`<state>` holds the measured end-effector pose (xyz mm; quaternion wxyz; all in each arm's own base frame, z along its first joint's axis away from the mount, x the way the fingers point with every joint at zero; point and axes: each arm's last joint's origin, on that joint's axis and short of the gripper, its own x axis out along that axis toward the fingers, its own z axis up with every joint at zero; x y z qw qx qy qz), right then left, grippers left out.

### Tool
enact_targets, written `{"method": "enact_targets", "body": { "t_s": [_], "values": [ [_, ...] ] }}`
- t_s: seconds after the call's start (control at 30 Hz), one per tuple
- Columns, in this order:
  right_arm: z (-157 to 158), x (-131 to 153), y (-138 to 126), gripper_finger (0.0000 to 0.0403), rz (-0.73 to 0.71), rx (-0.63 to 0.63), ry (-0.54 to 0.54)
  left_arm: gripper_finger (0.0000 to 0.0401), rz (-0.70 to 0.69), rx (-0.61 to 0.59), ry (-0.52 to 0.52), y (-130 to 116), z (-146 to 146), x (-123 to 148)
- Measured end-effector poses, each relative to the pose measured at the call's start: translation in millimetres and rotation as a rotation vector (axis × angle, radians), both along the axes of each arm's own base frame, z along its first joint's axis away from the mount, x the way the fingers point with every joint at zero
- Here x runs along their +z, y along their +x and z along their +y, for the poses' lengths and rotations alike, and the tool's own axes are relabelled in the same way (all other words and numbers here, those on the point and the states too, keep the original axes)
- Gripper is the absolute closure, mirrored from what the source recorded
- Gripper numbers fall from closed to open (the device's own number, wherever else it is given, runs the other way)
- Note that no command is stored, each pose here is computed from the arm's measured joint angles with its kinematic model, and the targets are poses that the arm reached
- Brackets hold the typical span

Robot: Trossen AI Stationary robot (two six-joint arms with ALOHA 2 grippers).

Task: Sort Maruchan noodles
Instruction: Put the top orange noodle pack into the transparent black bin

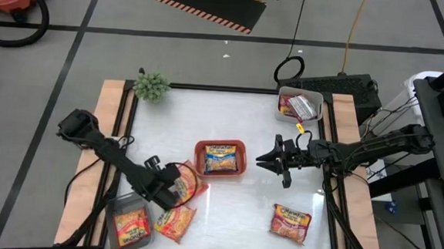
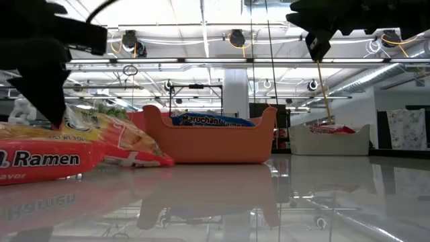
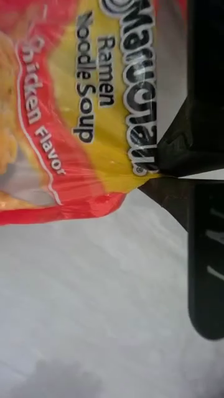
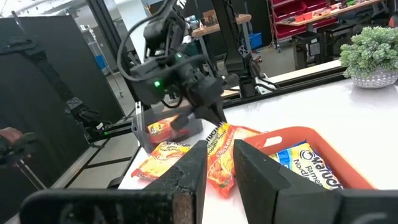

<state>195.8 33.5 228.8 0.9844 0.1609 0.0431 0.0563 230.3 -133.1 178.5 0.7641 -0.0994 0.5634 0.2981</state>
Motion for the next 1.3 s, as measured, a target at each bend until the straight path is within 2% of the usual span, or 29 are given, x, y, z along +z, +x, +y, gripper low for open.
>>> {"method": "enact_targets", "body": {
  "t_s": [0.37,0.57,0.7,0.87,0.97,1.1,1.3],
  "values": [
    [0.0,-1.9,-0.1,0.0328,0.021,-0.002,0.012,0.0398,-0.161,-0.133,-0.094,-24.9,-26.0,31.9],
    [0.0,-2.6,-0.2,0.0328,0.030,-0.002,0.016,0.0398,-0.197,-0.291,-0.129,-42.9,-32.0,52.5],
    [-0.1,-2.6,-0.2,0.0328,0.029,-0.002,0.015,0.0398,-0.245,-0.347,-0.240,-57.5,-32.4,72.5],
    [-0.1,-2.8,-0.2,0.0328,0.031,-0.001,0.014,0.0398,-0.313,-0.512,-0.386,-80.6,-43.3,94.6],
    [-0.1,-3.2,-0.3,0.0328,0.035,-0.001,0.013,0.0398,-0.357,-0.543,-0.474,-96.3,-49.3,105.5],
    [-0.1,-4.1,-0.4,0.0328,0.044,-0.001,0.011,0.0398,-0.369,-0.569,-0.539,-117.3,-57.3,111.8],
    [-0.1,-4.3,-0.4,0.0328,0.047,0.000,0.011,0.0398,-0.307,-0.647,-0.620,-148.2,-72.3,111.8]
  ]
}}
